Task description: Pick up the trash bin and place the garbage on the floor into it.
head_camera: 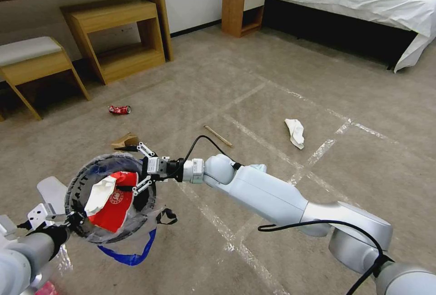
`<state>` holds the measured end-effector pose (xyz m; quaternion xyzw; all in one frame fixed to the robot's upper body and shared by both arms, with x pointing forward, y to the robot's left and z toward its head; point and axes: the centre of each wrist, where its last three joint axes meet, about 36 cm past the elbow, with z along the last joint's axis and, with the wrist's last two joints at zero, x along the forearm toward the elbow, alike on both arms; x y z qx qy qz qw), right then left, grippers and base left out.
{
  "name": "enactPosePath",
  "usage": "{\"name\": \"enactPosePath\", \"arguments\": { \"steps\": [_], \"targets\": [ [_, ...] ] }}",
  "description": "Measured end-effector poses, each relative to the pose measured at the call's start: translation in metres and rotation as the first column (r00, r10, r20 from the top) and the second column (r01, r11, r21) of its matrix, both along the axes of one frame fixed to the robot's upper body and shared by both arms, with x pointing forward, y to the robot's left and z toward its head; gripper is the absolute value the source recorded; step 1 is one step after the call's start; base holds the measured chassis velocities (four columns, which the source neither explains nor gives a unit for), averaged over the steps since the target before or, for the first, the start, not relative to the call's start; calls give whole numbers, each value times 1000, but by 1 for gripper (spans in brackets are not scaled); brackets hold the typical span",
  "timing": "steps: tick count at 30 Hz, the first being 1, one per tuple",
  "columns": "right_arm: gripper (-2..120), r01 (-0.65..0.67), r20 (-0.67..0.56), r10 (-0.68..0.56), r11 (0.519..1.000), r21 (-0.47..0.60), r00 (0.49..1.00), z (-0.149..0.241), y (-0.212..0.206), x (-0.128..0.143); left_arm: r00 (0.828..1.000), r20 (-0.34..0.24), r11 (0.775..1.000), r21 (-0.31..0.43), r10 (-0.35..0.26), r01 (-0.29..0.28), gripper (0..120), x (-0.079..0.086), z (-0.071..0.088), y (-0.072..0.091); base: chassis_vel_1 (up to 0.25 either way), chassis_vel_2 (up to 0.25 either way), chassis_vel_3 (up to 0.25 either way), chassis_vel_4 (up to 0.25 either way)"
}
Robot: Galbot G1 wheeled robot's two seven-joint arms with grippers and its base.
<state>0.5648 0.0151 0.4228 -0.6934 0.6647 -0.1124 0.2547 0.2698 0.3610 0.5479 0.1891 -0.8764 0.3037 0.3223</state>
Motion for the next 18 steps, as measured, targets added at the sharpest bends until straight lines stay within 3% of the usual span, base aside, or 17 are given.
{"name": "enactPosePath", "arguments": {
  "steps": [11,18],
  "targets": [
    [100,-18,19,18,999,-28,1000,0,6,3,1000,2,1000,-4,3,-3,0,-4,1,-3,0,0,0,0],
    [100,-92,95,104,988,-128,990,9,8,18,1000,1,1000,-4,4,-4,0,-7,2,-6,0,0,0,0]
  ]
}}
